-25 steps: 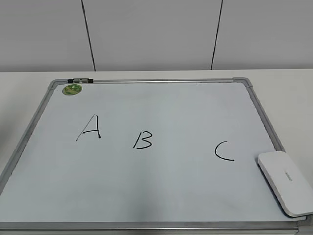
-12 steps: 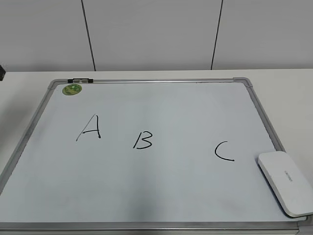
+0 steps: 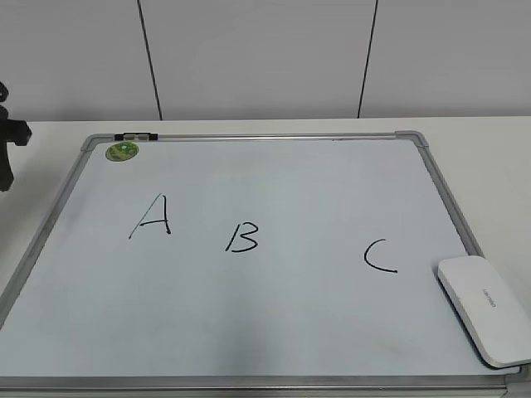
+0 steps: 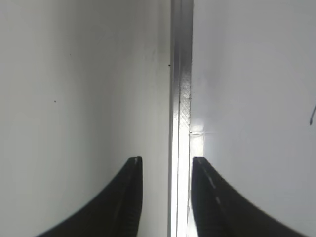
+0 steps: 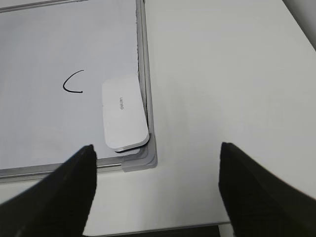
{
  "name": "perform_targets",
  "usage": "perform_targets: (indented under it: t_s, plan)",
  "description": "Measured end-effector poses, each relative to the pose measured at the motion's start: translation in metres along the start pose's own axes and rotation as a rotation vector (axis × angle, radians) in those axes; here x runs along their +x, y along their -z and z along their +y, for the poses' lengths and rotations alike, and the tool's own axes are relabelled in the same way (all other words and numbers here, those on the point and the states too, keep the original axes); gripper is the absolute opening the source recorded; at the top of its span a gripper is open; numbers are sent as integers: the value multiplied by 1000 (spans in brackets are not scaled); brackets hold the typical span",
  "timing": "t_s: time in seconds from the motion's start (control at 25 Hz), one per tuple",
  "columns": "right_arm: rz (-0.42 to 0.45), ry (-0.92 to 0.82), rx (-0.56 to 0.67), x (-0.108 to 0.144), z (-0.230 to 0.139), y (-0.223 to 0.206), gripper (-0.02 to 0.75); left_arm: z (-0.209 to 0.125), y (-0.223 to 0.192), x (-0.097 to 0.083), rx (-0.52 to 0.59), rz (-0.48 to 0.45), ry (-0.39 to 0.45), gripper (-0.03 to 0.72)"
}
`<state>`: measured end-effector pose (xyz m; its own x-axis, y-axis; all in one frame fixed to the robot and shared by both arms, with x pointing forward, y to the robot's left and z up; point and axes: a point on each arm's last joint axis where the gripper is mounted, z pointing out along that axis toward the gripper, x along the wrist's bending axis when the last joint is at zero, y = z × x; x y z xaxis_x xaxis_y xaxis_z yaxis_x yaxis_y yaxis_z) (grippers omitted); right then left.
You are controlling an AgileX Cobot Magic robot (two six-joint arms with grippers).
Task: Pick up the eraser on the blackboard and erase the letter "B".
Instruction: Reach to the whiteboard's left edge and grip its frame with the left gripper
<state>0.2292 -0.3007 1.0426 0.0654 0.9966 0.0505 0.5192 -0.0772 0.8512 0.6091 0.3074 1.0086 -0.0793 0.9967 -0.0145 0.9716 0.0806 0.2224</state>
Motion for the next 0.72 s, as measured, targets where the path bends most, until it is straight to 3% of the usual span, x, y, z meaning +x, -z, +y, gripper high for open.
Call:
perform_targets:
  t_s: [0.28, 0.72]
  plan:
    - [0, 0, 0, 0, 0, 0, 573, 6, -36, -1, 75, 0, 4, 242]
    - [0, 0, 0, 0, 0, 0, 573, 33, -70, -5, 95, -22, -5, 243]
